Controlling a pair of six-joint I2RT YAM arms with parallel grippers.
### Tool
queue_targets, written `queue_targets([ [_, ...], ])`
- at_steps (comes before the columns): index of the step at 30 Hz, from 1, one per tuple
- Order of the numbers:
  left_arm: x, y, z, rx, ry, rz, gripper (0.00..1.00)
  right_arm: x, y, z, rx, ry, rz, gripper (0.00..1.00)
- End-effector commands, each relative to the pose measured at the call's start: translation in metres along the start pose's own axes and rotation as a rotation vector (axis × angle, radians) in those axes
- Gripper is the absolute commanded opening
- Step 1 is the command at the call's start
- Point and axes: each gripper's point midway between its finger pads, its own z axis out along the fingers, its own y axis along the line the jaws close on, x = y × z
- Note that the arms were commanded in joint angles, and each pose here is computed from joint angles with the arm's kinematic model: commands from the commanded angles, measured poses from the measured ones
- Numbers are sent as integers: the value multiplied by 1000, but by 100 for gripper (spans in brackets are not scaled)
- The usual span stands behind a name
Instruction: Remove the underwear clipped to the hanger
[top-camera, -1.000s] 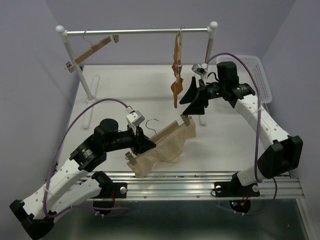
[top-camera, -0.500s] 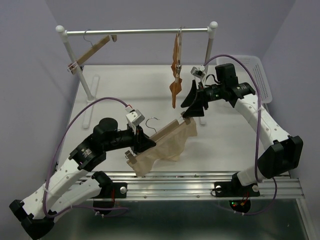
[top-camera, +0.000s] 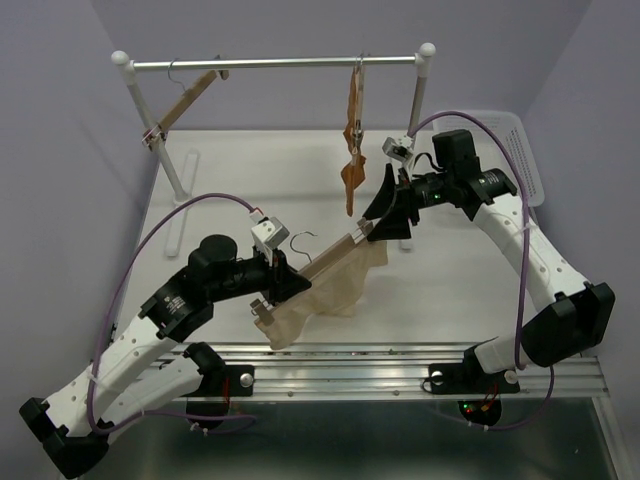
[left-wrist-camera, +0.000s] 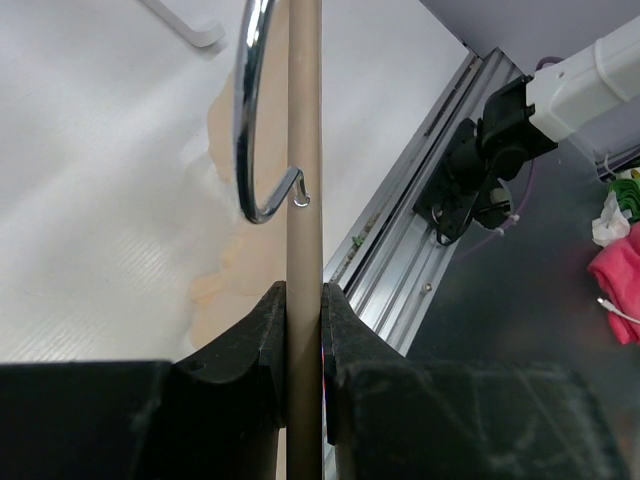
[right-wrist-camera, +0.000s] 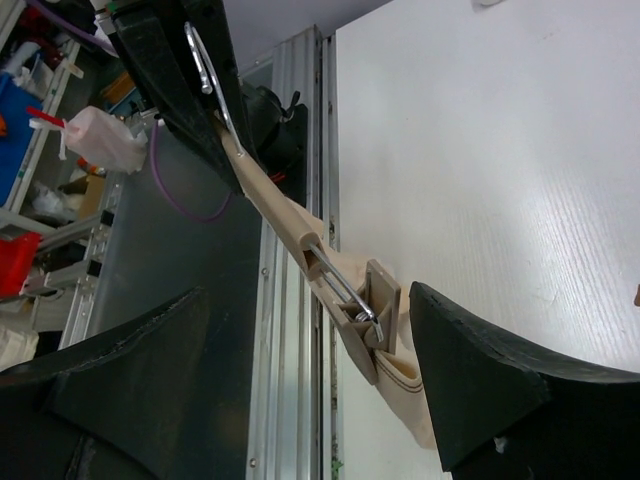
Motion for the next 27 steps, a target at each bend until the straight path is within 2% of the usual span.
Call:
queue_targets([
  [1,-33,-16,-8,38,-115,42,0,-3,16,0,-8,-1,-63,86],
  [13,-28,-22,-10,80,-105,49,0,-2,11,4,-8,7,-66,87],
  [17,-25,-23,-8,89,-92,40,0,-2,18,7,-49,5,-80,80],
  [19,-22,-24,-6,107,-88,38,0,-1,18,7,-49,6,-76,71],
  [20,-23,-25,-5,112,-93,40,0,-1,18,7,-49,6,-76,61],
  [22,-21,-21,-4,93,-87,32,0,-1,17,7,-43,8,-67,51],
  [27,-25,-19,-6,74,-104,35,0,-2,16,6,-36,12,-72,34],
])
